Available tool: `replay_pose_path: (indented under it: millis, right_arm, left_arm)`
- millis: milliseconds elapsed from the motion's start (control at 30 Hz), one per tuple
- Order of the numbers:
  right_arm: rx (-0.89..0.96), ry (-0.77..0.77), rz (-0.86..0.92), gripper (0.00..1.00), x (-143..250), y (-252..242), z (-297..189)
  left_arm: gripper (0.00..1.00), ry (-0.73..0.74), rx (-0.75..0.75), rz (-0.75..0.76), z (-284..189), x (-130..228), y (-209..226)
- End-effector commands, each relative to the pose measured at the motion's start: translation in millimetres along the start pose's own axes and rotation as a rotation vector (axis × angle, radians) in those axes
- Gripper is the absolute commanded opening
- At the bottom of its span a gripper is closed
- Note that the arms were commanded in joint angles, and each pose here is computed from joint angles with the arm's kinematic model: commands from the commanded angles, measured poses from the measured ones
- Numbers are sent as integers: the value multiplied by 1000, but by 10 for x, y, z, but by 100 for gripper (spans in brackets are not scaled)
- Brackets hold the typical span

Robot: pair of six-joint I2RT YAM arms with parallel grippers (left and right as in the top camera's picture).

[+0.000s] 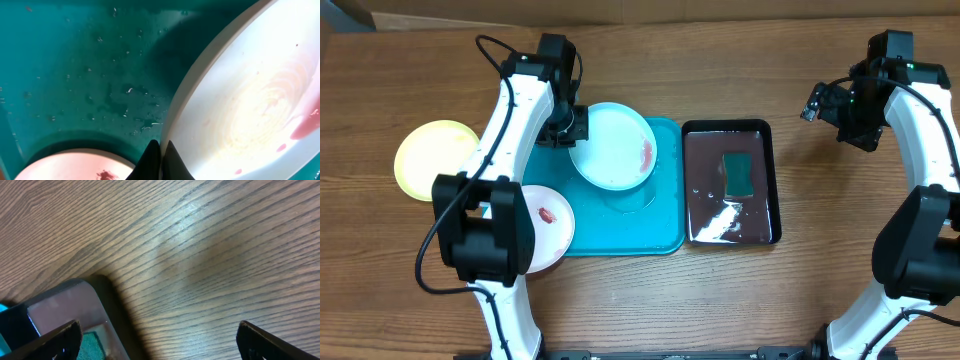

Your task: Clean dirty plates on tray and stack at the side

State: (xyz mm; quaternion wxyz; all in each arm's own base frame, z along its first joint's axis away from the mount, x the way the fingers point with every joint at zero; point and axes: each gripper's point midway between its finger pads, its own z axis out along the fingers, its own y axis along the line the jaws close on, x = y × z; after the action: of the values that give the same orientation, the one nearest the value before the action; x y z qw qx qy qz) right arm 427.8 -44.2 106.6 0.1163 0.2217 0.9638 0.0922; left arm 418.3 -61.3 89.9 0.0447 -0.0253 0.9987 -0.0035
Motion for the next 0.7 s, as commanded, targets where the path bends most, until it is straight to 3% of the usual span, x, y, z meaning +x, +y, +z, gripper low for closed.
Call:
replay_pose_path:
  millis: [0, 333, 667]
  right_arm:
    - [-3, -10, 8, 100, -11, -16, -39]
    - [-3, -10, 8, 100, -11, -16, -39]
    - [-3, -10, 8, 100, -11, -16, -39]
  left_arm:
    - [4, -170, 26, 46, -609, -132, -113]
    - [4, -492, 27, 174, -1624, -58, -666]
    - [4, -634, -193, 329, -1795, 224, -1309]
